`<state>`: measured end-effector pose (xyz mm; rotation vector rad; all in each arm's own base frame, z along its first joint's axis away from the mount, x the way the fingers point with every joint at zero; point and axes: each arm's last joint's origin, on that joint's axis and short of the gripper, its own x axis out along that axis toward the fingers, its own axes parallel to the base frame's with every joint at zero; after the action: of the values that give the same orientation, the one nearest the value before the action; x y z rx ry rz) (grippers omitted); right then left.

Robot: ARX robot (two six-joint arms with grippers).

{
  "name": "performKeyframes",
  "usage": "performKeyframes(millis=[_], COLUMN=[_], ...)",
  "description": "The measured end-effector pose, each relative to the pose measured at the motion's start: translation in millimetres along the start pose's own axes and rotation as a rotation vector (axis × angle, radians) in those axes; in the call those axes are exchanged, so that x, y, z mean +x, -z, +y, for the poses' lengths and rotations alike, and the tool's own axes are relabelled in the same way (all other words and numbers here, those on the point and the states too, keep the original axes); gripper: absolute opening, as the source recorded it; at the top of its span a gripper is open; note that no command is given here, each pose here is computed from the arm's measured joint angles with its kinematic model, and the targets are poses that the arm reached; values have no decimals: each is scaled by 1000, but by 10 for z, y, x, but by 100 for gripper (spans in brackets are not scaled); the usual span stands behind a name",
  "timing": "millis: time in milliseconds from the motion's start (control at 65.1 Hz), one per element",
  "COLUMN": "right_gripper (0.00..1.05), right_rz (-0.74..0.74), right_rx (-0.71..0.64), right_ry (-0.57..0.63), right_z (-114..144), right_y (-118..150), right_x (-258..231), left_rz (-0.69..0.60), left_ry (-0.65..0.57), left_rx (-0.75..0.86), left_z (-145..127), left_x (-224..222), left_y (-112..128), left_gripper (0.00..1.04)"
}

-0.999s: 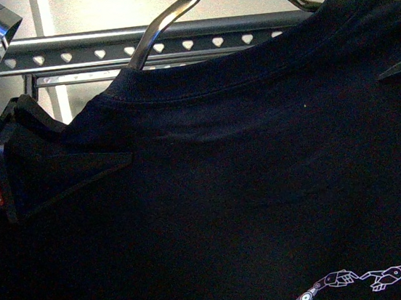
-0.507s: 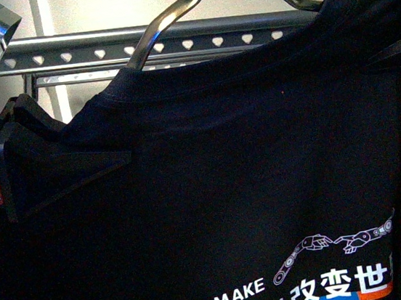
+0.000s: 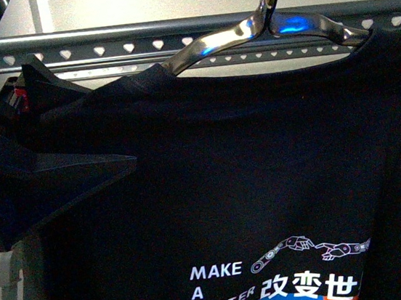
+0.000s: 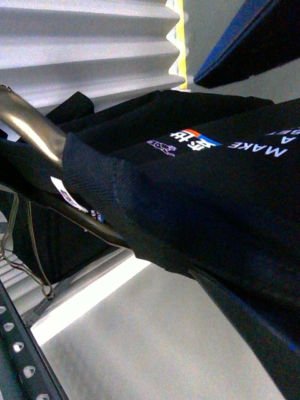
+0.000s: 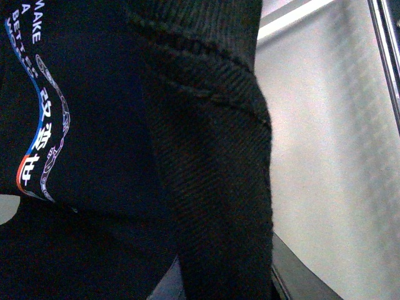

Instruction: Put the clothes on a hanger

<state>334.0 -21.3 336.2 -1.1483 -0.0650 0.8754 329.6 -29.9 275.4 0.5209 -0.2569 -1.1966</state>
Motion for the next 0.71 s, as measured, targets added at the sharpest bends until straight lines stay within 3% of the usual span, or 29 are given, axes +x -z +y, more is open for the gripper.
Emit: performKeyframes(millis=[61,307,492,707], right_gripper=[11,11,11,11], right_rz=[-3,-19,-3,-15], right_rx=[16,86,228,301], right_ry=[5,-13,-84,-88], right_z=[22,114,366,474], right_y=[31,161,356,504], right_x=[-48,-187,-442,-612], left_rz=[-5,-17,-37,-57], left_ry=[6,21,47,76], left_rx=[-1,-2,-10,-10], left_z=[-3,-14,-34,-60], left_x=[3,27,66,121], left_y=[-2,-12,-29,-52], left_gripper=[100,98,98,98])
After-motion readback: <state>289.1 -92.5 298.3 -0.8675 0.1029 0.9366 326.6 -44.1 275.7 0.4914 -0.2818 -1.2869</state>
